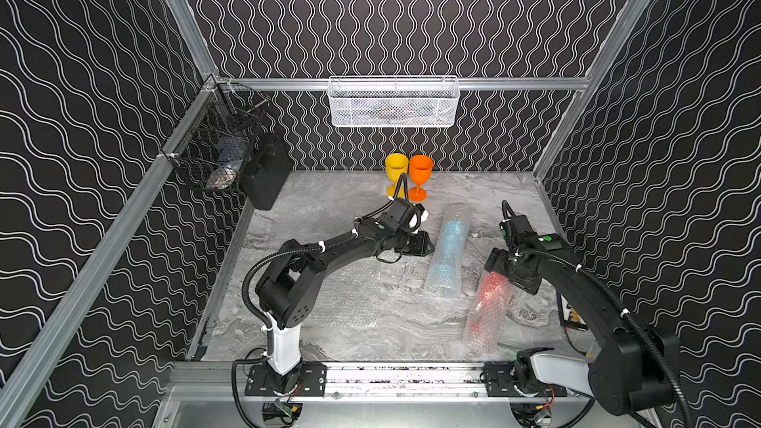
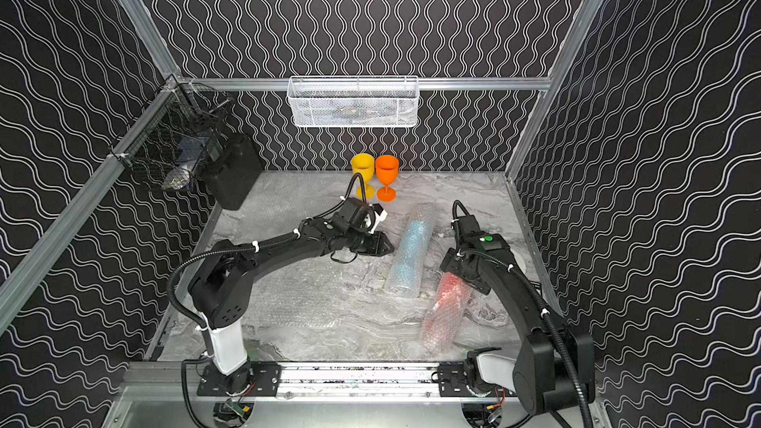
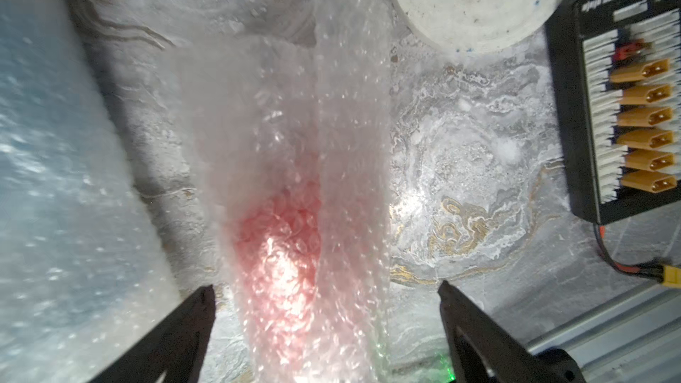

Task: Unpack wine glasses from bubble wrap
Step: Move the bubble wrap to the center of the board.

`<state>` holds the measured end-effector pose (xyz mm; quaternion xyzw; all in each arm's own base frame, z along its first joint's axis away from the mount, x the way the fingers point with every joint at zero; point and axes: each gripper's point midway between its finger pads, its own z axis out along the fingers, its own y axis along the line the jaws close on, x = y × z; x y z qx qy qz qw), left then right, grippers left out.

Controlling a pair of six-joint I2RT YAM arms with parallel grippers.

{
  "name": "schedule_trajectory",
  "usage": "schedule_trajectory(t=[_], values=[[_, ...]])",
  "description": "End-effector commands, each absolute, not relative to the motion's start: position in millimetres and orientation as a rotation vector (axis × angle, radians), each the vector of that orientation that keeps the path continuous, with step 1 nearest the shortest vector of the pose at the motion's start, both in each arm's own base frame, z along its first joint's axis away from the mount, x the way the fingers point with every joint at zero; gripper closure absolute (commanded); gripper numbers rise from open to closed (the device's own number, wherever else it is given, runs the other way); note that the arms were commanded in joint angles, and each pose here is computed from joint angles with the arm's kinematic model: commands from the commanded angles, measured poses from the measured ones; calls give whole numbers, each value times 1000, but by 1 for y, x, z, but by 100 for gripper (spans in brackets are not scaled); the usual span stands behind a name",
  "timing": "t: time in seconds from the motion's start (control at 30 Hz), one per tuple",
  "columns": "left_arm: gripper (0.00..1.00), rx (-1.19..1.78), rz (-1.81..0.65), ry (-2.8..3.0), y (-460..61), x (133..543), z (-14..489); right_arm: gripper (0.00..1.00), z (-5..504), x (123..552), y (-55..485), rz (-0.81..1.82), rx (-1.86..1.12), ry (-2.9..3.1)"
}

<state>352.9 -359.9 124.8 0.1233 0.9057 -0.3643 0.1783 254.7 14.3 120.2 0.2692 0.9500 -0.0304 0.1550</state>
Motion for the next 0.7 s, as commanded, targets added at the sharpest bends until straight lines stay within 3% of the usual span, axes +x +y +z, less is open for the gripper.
schedule_trajectory(t=[0.0,0.2,0.33,0.43,0.67], values=[[68,355,-1029,2541,-358,352,132,4,138,272,20,-58,727,2683],[68,354,-1004,2561,-357,356,122,6,152,306,35,-3,560,2651],[68,367,-996,2579,-362,362,115,11,170,342,71,210,393,2593],[68,370,-993,2584,-366,367,112,13,174,358,94,204,274,2602],[68,343,-1009,2562,-373,378,112,16,141,371,125,165,118,2714]])
